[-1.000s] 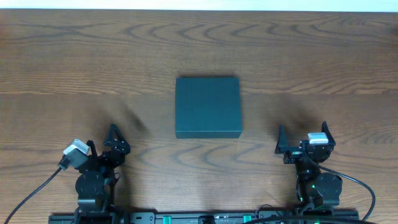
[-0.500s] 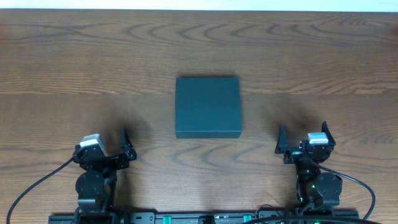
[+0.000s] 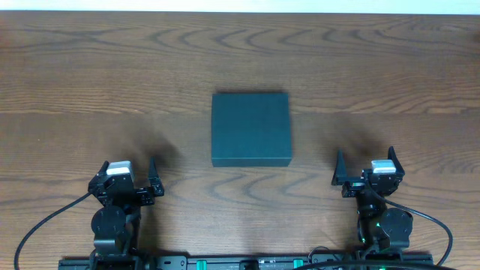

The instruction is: Pack container

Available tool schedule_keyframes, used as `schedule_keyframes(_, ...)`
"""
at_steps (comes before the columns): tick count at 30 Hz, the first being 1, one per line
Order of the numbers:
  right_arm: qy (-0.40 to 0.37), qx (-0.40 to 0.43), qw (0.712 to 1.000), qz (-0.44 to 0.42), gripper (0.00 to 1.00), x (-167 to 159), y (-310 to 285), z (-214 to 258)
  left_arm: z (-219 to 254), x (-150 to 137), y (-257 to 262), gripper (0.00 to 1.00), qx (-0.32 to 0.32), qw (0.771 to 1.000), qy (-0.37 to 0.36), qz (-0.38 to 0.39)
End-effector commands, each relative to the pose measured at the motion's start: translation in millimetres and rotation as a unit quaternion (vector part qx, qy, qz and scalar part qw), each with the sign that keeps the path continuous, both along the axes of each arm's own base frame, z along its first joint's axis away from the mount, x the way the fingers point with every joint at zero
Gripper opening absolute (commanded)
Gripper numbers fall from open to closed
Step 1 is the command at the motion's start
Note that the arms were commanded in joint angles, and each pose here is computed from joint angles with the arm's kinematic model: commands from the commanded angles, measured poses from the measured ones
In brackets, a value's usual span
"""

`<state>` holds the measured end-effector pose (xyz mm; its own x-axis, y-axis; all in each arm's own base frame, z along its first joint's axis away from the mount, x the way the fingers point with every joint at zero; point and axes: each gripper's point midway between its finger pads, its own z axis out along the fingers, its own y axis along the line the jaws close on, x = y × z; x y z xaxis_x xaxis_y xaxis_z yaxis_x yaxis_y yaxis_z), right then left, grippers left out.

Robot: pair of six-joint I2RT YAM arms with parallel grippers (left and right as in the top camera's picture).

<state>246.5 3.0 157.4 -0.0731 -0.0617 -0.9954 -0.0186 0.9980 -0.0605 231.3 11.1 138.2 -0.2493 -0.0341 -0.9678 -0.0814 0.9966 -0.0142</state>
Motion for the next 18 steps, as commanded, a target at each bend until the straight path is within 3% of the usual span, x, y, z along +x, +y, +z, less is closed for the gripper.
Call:
schedule_keyframes(1, 0.0, 0.004, 1.0, -0.011, 0.99, -0.3, -4.9, -0.8, -8.3, -1.6, -1.4, 0.98, 0.009, 1.0, 0.014, -0.008)
schedule_keyframes(18, 0.0, 0.004, 1.0, -0.011, 0.99, -0.3, -4.9, -0.8, -11.3, -2.3, -1.4, 0.99, 0.009, 1.0, 0.02, -0.008)
